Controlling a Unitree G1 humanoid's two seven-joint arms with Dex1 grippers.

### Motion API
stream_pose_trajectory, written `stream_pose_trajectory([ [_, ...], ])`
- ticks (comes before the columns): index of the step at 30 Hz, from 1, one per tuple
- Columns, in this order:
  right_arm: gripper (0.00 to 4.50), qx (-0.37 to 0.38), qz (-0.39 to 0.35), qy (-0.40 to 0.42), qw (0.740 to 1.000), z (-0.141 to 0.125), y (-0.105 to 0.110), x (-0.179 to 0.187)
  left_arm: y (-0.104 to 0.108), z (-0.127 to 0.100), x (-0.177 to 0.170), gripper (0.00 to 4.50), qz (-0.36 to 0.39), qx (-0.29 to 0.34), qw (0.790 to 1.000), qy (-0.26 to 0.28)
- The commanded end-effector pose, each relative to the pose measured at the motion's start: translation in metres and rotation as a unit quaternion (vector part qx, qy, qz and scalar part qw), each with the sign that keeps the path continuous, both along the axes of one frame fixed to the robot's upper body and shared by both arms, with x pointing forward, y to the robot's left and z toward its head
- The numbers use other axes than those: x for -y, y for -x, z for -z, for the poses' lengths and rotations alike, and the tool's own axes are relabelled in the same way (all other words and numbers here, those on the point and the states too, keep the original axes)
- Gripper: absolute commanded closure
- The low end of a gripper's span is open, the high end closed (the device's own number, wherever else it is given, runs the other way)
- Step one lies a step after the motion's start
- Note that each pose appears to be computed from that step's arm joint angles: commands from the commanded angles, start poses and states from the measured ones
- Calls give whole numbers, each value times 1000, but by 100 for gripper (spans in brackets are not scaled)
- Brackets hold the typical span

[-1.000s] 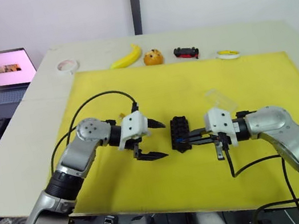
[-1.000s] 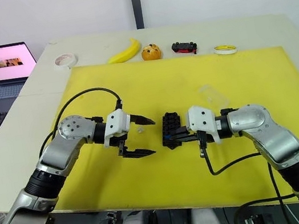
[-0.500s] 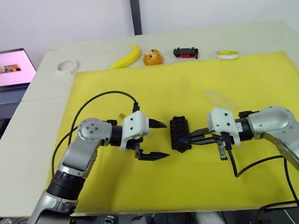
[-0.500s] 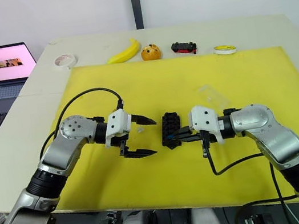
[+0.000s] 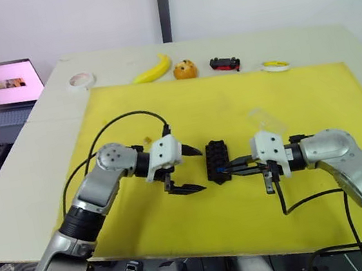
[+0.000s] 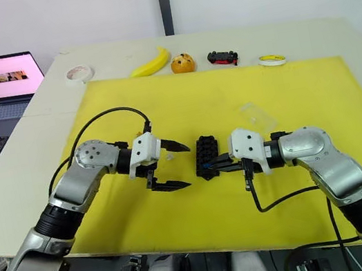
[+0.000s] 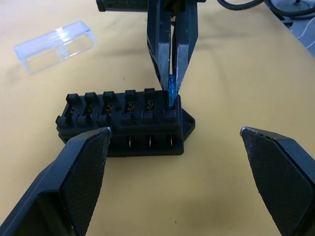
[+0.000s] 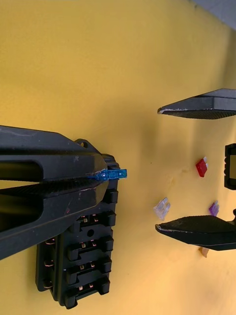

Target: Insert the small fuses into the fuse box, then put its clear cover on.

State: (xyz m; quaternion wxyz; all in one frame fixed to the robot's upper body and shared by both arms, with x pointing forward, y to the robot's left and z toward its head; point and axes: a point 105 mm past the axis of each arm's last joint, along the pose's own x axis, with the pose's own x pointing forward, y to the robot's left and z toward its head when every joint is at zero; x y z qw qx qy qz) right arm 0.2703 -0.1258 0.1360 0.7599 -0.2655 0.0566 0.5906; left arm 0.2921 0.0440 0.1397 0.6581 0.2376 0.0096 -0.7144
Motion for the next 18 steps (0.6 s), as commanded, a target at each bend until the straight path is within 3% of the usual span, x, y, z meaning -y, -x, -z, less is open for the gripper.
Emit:
stream_pose_trajectory([
  [1,450,14,-5,-7,1000,-5,1,-3,-2,-14,0,6,3,25,1000,12],
  [18,450,-4,9,8,1000,7,1,-2,-1,-15,3,6,0,25,1000,17],
])
